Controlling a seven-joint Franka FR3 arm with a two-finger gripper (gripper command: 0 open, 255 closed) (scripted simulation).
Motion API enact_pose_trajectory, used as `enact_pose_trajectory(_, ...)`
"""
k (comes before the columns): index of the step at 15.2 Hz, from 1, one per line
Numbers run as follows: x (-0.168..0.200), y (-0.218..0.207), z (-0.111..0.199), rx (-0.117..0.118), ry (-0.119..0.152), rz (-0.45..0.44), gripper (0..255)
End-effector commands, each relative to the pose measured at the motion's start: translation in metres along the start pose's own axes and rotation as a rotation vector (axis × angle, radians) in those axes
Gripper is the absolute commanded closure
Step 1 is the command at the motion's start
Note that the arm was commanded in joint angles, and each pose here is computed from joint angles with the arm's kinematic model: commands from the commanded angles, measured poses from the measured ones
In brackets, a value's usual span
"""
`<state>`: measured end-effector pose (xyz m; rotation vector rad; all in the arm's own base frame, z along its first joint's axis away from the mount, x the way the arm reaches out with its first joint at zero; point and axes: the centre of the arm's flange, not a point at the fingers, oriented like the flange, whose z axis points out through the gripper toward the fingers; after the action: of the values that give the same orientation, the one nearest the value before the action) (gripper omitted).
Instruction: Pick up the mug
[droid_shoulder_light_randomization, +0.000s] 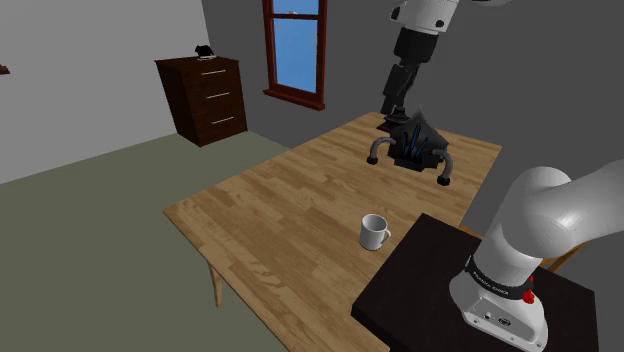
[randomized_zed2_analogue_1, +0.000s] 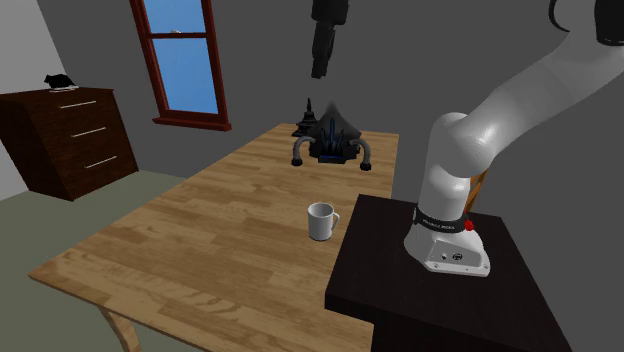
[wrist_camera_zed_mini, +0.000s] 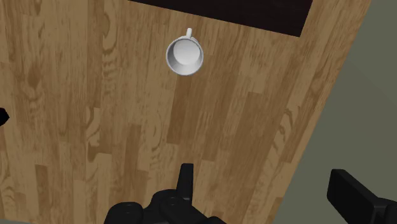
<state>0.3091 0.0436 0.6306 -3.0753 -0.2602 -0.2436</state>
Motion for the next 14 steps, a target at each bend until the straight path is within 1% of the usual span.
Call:
enact_pose_trajectory(1, 0.000, 0.000, 0.000, 0.000, 0.000, 0.000, 0)
enact_pose_trajectory(14, -0.019, 0.054, 0.163, 0.025, -0.025, -0.090, 0)
